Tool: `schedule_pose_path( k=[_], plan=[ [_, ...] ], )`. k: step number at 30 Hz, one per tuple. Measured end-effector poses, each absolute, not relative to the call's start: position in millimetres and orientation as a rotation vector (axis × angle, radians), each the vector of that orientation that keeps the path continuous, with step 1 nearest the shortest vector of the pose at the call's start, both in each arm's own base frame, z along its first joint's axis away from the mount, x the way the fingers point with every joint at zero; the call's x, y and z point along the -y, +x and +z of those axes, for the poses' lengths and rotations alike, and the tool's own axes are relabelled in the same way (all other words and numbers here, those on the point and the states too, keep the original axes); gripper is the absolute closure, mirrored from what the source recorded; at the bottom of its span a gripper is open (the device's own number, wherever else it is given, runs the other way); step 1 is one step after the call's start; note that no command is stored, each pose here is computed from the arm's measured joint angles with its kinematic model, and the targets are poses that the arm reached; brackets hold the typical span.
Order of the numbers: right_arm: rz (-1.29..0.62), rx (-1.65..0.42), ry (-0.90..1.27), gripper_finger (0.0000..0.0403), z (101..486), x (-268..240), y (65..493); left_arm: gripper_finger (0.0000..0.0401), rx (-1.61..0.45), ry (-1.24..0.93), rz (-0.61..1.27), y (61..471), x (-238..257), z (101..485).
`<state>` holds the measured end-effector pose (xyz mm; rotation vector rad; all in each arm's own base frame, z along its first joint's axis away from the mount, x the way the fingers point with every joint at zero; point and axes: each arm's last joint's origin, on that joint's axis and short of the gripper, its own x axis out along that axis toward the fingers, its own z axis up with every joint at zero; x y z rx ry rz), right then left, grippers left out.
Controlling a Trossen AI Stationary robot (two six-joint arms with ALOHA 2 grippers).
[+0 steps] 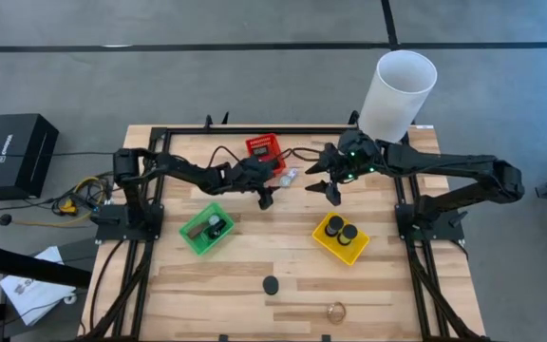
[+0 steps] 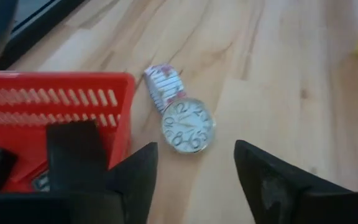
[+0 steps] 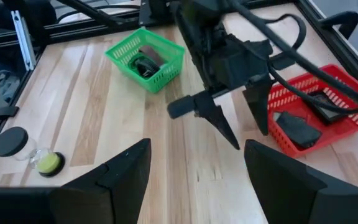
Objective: Pick & Place Office items
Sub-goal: Put the white wrist watch into the green bin
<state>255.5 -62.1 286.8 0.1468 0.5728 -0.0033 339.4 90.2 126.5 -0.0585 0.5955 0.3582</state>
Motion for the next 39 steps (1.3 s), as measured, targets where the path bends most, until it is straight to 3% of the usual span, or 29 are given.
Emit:
schedule_pose_path(
  k=[10, 21, 30, 39],
  plan=[
    [-0.016, -0.569, 0.187, 0.0154, 286.8, 62.3, 256.2, 0.0135, -0.581, -0.066, 0.411, 340.2, -86.6, 129.0],
    [-0.035, -0.538, 0.251, 0.0154, 289.2, 62.8, 257.9, 0.0145, -0.543, -0.044, 0.376, 335.1, -74.5, 158.3],
    [-0.025, -0.341, 0.164, 0.0154, 306.6, 64.0, 266.5, 0.0160, -0.505, -0.037, 0.366, 303.8, -65.5, 203.0],
    [-0.445, -0.385, -0.095, 0.0154, 305.9, 79.7, 262.7, 0.0176, -0.419, -0.033, 0.367, 263.4, -57.7, 220.5]
  ],
)
